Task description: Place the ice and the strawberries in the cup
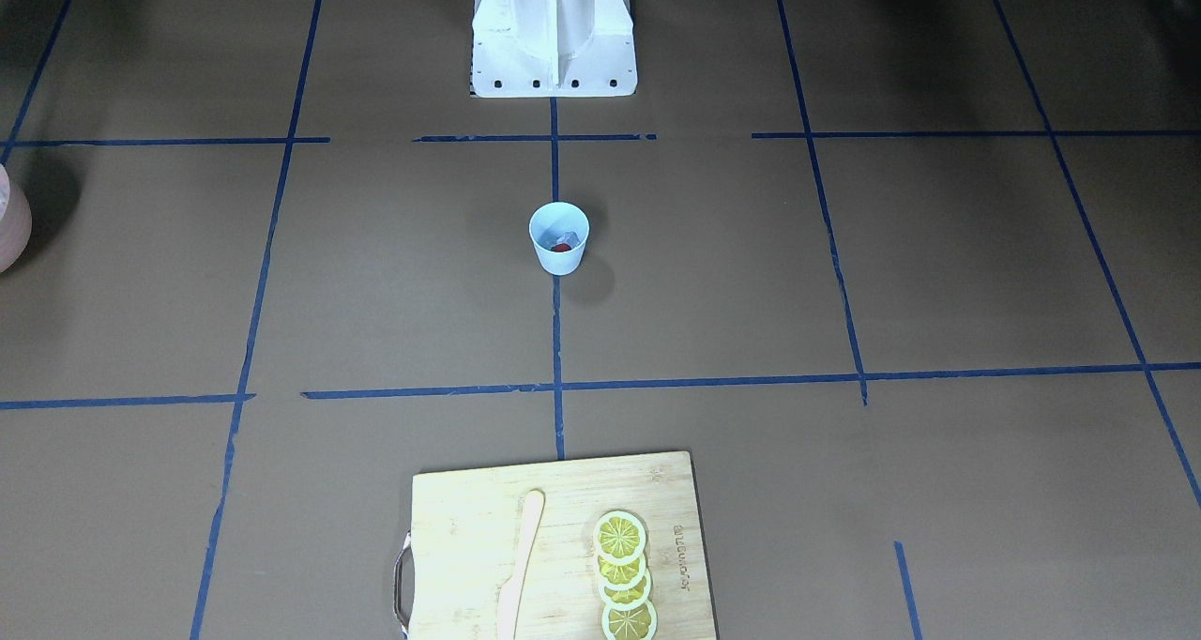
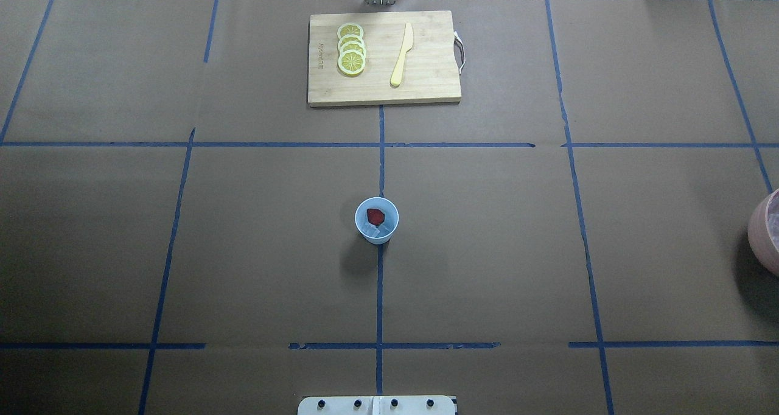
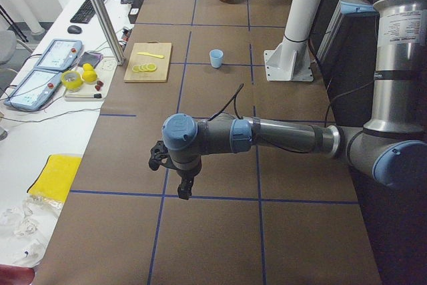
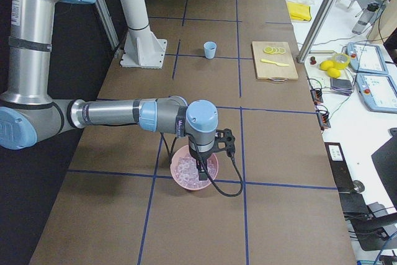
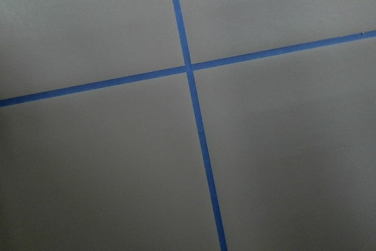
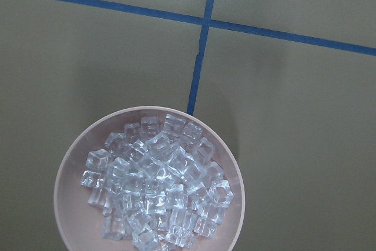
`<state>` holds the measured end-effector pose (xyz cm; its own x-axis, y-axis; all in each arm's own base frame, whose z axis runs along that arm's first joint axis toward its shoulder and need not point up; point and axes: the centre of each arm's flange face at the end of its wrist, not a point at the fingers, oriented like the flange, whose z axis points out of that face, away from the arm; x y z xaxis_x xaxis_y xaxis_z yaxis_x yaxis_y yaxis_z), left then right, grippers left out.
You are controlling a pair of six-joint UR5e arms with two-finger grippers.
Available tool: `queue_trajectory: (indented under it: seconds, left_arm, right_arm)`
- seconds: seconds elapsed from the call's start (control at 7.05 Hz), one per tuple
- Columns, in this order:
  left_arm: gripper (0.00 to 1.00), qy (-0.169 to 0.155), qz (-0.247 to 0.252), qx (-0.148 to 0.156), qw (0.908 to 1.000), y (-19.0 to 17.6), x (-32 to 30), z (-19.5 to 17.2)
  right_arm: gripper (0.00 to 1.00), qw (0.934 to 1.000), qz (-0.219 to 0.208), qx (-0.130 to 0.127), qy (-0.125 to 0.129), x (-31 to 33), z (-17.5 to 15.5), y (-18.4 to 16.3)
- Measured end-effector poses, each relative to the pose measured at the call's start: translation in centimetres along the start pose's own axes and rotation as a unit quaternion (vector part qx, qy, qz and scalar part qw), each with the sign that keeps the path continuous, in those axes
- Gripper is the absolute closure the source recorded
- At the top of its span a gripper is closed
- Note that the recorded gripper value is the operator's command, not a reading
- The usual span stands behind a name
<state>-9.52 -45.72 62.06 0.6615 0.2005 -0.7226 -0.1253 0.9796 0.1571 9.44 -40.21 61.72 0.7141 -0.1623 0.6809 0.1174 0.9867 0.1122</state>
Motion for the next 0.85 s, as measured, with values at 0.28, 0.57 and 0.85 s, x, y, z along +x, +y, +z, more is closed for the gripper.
queue_trajectory:
  seconds: [0.28, 0.57, 0.85]
  left_arm:
    - [0.0, -0.002, 0.004, 0.004, 1.0, 0.85, -0.35, 0.5]
    - [0.0, -0.004, 0.01, 0.008, 0.9999, 0.55, -0.23, 0.31]
    - [0.0, -0.005, 0.013, 0.01, 0.9999, 0.34, -0.08, 0.11]
  right_arm:
    - [0.01, 1.0, -0.001, 0.0, 0.0, 0.0, 0.0, 0.0]
    - [0.01, 1.0, -0.001, 0.0, 0.0, -0.02, -0.02, -0.01]
    - [0.0, 1.0, -0.004, 0.004, 0.001, -0.07, -0.08, -0.03]
